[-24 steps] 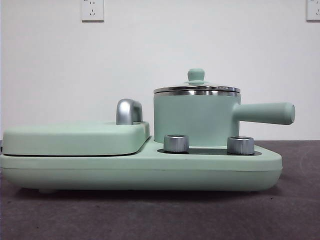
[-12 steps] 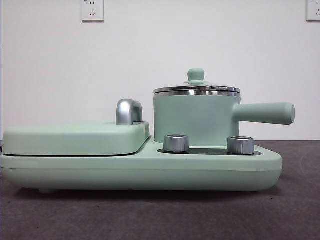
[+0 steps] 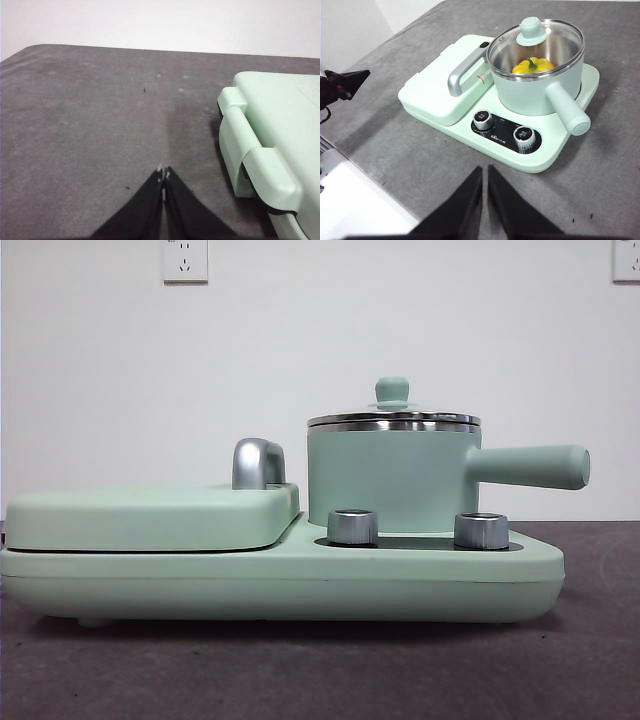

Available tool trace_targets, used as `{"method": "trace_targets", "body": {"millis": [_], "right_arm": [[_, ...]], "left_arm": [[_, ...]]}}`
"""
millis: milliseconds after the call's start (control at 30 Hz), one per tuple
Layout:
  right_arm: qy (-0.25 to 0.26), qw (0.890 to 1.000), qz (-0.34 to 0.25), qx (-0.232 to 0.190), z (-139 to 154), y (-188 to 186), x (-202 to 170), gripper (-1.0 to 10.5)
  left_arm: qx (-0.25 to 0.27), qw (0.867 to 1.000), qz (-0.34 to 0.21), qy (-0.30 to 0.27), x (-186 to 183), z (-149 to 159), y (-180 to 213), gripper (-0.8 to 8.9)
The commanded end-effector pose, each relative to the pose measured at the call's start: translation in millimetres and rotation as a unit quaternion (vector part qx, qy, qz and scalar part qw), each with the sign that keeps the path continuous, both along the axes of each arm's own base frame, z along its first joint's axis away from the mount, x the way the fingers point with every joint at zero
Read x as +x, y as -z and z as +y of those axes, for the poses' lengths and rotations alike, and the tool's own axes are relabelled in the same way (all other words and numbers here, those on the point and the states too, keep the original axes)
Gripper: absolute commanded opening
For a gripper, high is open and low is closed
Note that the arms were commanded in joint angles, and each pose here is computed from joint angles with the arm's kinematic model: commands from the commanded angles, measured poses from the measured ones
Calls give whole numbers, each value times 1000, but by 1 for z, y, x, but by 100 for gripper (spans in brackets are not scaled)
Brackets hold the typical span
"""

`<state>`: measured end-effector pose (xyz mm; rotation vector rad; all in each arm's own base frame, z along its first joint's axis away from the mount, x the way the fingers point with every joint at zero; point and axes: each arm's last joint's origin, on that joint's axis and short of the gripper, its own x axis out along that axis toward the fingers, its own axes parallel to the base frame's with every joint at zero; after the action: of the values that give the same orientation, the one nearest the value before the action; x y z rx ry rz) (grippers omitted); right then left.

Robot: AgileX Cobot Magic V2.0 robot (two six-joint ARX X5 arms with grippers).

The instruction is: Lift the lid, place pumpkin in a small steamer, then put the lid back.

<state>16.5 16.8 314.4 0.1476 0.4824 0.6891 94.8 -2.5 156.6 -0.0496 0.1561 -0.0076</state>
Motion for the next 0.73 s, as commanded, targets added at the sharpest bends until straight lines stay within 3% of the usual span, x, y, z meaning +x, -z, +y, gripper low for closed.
{"method": "trace_targets", "body": {"millis": [33, 633, 733], "right_arm": [[-3, 1000, -9, 3, 0, -3, 0, 15], [-3, 1000, -10, 4, 0, -3, 0, 15], [18, 1000, -19, 9, -3, -2, -4, 14]], "left_arm": [[-5, 1000, 12, -1, 1, 0, 7, 7], [-5, 1000, 12, -1, 1, 0, 7, 7], [-5, 1000, 12, -1, 1, 0, 7, 7]]}}
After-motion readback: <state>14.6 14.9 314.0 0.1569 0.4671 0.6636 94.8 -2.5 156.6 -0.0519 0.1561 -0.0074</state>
